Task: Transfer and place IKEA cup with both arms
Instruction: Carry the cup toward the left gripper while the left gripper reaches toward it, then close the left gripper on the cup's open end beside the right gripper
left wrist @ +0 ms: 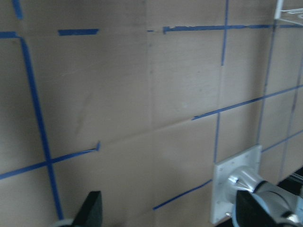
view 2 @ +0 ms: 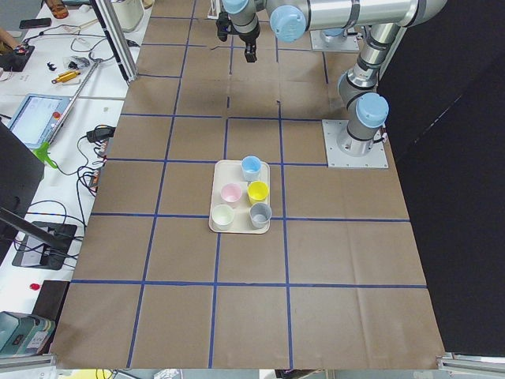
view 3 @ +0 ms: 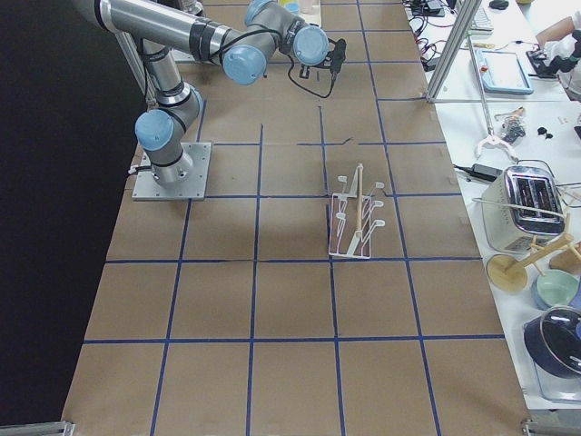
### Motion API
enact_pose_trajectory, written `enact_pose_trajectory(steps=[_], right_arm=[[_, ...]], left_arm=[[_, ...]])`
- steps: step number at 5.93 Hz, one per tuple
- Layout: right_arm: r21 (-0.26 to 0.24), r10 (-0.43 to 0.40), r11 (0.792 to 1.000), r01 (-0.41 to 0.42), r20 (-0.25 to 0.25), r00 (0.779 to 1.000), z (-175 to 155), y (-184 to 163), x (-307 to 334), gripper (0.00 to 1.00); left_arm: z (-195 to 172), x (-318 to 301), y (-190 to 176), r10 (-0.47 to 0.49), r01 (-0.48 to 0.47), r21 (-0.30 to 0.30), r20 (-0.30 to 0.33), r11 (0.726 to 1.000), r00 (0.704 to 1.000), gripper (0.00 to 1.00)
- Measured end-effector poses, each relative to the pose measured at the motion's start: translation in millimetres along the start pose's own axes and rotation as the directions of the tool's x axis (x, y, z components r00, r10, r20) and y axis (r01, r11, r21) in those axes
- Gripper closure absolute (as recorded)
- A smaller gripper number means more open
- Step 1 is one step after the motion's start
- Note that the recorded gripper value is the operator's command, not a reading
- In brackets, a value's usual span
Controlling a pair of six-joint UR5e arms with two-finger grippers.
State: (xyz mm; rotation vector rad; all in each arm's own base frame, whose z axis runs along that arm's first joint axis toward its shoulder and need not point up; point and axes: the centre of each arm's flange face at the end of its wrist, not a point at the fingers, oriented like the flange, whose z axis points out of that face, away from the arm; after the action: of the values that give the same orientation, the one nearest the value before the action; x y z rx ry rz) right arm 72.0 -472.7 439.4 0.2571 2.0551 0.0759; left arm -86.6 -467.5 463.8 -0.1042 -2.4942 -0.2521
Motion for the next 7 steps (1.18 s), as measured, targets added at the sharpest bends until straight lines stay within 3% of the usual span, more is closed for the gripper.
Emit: enact_pose_trajectory(steps=[1,2,3,5,7], right_arm=[[-0.020,0.028,0.999,-0.025,0.168,0.985,35.8,9.6,-6.1,0.61],[-0.054,0.053,0.998,-0.039,0.291,0.955,69.8,21.0,-14.2,0.61],[-0.096,0.080,0.994,-0.047,0.377,0.923,101.9,34.8,-22.5,0.61],[-0.125,0.119,0.990,-0.067,0.470,0.875,131.9,48.5,-18.1,0.61],[-0.121,0.118,0.990,-0.067,0.485,0.867,134.4,49.1,-16.1,0.61]], left_arm=[[12.6,1.9,1.1,-0.036,0.038,0.011,-0.170,0.999,0.985,0.02],[28.0,6.9,4.0,-0.068,0.082,0.030,-0.321,0.996,0.945,0.02],[38.9,12.3,5.0,-0.087,0.123,0.053,-0.447,0.991,0.890,0.02],[36.7,24.3,-9.8,-0.075,0.182,0.109,-0.626,0.977,0.776,0.02],[19.9,23.4,-19.0,-0.067,0.213,0.140,-0.666,0.967,0.743,0.02]])
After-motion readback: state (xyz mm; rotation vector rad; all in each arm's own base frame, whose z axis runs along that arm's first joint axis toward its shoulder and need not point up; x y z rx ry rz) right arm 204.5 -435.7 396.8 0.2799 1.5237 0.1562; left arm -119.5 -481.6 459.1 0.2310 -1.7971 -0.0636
